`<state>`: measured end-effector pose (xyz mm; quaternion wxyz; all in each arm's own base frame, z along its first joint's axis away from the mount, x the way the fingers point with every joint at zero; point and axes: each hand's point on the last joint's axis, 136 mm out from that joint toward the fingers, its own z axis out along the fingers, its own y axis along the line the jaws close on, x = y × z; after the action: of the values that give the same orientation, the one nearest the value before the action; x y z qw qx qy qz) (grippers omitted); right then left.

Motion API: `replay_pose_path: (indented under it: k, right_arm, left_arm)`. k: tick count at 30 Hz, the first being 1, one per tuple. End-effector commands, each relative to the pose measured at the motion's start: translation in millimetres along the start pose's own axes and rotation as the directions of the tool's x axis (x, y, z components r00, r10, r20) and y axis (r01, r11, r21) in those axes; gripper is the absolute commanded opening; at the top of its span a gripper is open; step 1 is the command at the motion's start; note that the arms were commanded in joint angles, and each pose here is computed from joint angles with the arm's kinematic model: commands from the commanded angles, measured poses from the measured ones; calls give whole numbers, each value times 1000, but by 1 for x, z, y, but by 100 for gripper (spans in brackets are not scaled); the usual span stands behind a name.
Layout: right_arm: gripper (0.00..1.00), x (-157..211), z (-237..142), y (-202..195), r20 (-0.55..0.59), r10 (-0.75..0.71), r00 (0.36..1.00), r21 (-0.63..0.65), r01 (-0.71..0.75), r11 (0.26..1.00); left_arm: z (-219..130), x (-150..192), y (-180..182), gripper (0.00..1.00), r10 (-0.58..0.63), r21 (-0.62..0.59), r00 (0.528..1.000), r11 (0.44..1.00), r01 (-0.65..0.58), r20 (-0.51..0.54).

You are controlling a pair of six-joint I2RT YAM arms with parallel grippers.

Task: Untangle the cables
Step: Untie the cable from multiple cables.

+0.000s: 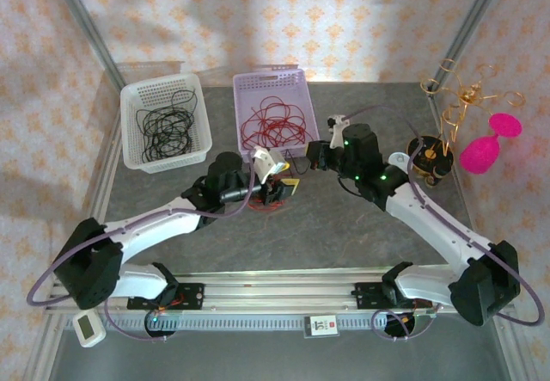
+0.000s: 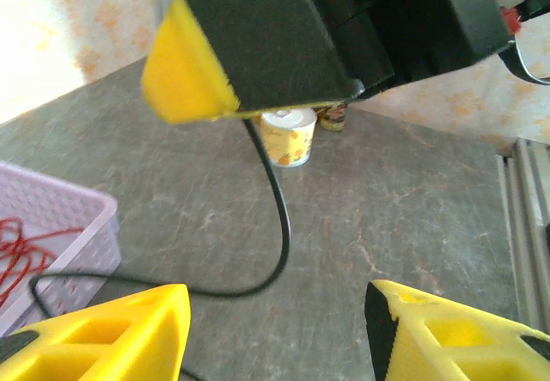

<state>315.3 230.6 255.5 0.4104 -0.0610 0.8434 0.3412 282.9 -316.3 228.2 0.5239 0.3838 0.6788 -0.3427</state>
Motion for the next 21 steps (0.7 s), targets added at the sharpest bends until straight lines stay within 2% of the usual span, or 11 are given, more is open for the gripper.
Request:
replay_pose_path:
  k: [1, 9, 12, 16, 20, 21]
  right_arm:
    - [0, 5, -12, 26, -68, -23, 997, -106, 16, 994]
    - [0, 0, -18, 47, -101, -24, 995, -187, 5, 982]
    - [0, -6, -21, 54, -93, -13, 996, -210, -7, 978]
    - [0, -14, -27, 66, -81, 2, 997, -252, -23, 968]
    - [0, -18, -32, 72, -71, 2, 997, -275, -22, 961]
    - [0, -19, -33, 71, -65, 2, 998, -267, -20, 963]
  left_arm:
    - [4, -40, -21, 59, 111, 107, 985, 986, -125, 130]
    - [16, -34, -32, 61, 200, 201, 978, 957, -209, 63]
    - [20, -31, -31, 56, 209, 211, 977, 954, -212, 37]
    - [24, -28, -25, 35, 206, 183, 978, 961, -207, 26]
    - [18, -38, -15, 0, 199, 84, 976, 975, -207, 88]
    - [15, -42, -10, 0, 190, 47, 976, 979, -196, 107]
